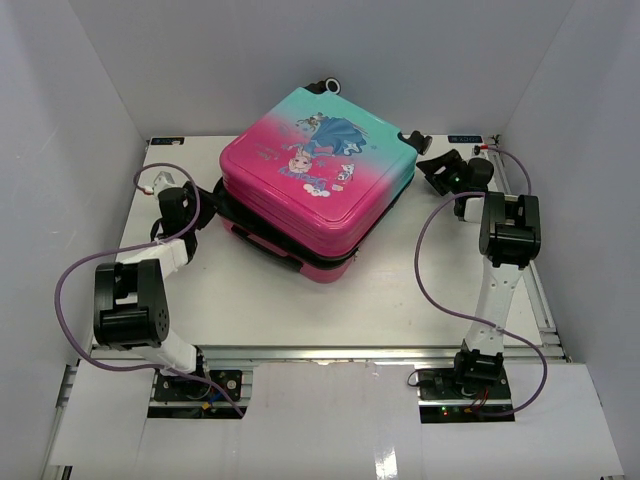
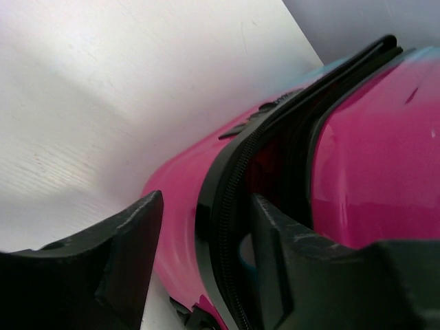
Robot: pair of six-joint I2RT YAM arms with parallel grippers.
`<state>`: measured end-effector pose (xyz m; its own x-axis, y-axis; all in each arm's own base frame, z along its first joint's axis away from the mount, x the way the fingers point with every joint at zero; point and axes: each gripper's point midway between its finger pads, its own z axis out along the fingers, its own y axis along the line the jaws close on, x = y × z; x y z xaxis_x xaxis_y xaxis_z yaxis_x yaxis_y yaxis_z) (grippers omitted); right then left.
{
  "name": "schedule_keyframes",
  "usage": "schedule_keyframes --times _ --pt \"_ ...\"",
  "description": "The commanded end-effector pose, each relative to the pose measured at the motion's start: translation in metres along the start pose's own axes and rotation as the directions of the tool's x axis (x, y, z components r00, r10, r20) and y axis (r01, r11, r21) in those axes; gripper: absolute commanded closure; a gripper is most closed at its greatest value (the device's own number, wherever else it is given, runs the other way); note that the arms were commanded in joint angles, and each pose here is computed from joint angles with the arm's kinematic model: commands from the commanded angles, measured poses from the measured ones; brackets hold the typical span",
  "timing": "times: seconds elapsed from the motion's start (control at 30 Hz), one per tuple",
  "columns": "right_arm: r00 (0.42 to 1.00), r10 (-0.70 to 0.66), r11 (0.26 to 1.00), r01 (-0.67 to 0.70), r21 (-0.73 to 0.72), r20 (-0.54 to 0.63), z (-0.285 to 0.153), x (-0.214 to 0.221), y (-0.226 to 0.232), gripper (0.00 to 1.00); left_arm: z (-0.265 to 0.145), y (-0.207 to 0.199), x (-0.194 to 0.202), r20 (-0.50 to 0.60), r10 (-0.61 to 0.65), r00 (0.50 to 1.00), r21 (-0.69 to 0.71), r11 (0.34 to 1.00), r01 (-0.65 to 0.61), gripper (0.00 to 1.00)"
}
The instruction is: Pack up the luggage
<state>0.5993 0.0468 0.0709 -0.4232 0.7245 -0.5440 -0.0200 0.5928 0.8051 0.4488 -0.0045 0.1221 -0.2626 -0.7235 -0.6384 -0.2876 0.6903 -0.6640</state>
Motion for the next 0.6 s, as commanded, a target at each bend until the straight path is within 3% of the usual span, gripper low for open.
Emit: schedule_keyframes --times 0.0,0.13,0.2,0.57 --pt "0.995 -0.060 0.942 0.081 -0.327 0.075 0.001 -0.026 0.070 0.28 0.008 -0.010 0.005 -0.032 0.021 0.999 0.073 0.997 -0.019 0.45" --pt "0.996 -0.075 0.936 0.087 -0.341 0.046 0.014 -0.020 0.071 0.26 0.013 -0.015 0.007 -0.039 0.031 0.999 0.104 0.994 -0.026 0.91" --pt "0.997 -0.067 0.935 0.075 -0.347 0.037 0.016 -0.018 0.070 0.24 0.015 -0.017 0.003 -0.032 0.035 0.999 0.106 0.994 -0.032 1.00" --pt "0.991 0.018 0.973 -0.048 -0.228 -0.131 0.035 0.049 0.036 0.28 0.038 -0.014 -0.011 -0.018 0.067 0.998 0.046 0.997 -0.066 1.00"
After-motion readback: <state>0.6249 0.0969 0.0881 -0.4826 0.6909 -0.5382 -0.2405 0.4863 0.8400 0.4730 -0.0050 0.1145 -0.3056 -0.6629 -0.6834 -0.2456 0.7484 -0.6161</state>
